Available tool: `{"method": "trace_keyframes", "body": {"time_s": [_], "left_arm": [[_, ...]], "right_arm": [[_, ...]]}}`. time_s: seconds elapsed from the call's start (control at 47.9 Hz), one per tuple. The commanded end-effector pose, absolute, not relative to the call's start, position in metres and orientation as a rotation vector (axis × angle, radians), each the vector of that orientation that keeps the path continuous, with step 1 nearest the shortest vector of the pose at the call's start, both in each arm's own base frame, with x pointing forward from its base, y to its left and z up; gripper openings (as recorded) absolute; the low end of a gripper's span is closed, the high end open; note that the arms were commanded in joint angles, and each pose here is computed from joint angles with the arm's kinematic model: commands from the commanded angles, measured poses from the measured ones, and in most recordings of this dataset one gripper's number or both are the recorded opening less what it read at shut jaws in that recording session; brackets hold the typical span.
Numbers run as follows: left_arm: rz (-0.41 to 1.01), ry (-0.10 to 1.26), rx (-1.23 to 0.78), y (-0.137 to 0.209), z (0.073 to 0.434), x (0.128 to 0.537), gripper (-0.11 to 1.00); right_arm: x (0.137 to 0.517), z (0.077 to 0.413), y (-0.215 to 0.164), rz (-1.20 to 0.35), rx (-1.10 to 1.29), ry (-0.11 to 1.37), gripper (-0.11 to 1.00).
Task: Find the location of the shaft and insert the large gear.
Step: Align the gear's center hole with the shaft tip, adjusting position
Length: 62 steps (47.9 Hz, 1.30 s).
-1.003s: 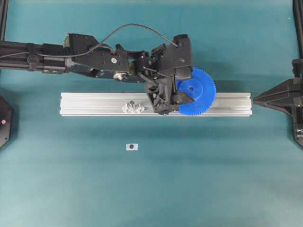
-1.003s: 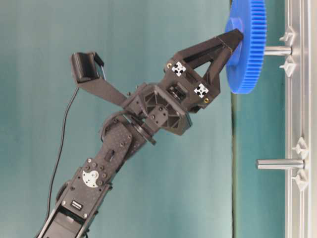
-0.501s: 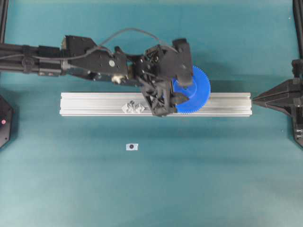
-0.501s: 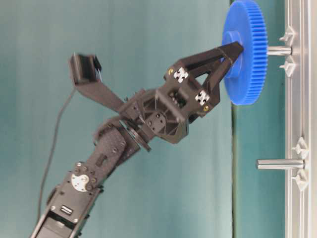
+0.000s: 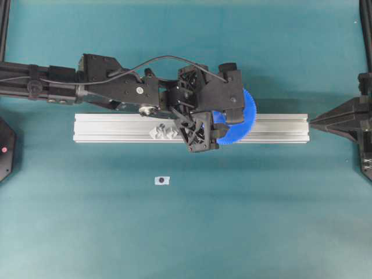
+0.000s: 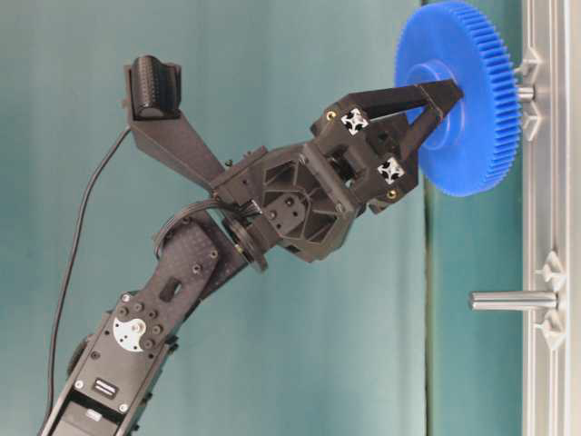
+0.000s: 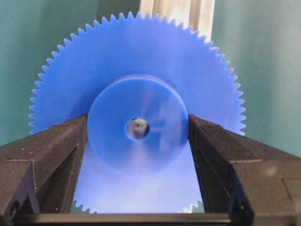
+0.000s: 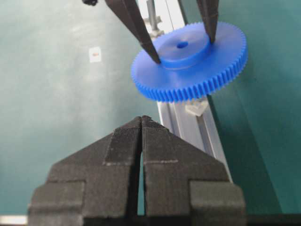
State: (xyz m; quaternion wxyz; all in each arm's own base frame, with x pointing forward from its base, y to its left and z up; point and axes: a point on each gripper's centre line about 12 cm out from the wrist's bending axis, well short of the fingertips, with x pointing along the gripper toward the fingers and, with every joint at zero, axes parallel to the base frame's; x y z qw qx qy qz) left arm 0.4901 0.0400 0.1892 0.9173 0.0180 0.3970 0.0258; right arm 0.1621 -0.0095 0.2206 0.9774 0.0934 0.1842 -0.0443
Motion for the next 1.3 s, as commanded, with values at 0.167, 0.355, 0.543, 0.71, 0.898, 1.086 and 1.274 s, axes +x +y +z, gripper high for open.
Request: {"method": "trace_keyframes", "body": {"time_s": [0.167,0.355,0.543,0.71,0.898,1.086,1.274], "left_arm": [[0.074,0.732,0.040,0.051,0.210,0.502,0.72],[0.083,0.721,0.041,0.057,0.212,0.509,0.72],[0.083,0.717,0.043,0.058,0.212,0.513,0.72],[0.084,0.717,0.042,0.059,0.213,0.513,0.72],[0.092,0.714,0.041,0.063,0.214,0.514,0.72],[0.095,0.694,0.043,0.065,0.221,0.518,0.72],[0.095,0.723,0.039,0.065,0.216,0.517,0.72]], "right_arm": [[0.164,0.225,-0.010,-0.093,0.197,0.357,0.01],[0.164,0.225,-0.010,-0.093,0.199,0.357,0.01],[0.164,0.225,-0.010,-0.093,0.199,0.355,0.01],[0.164,0.225,-0.010,-0.093,0.197,0.357,0.01],[0.164,0.225,-0.010,-0.093,0.197,0.357,0.01],[0.164,0.225,-0.010,-0.093,0.197,0.357,0.01],[0.164,0.227,-0.010,-0.093,0.197,0.352,0.01]]}}
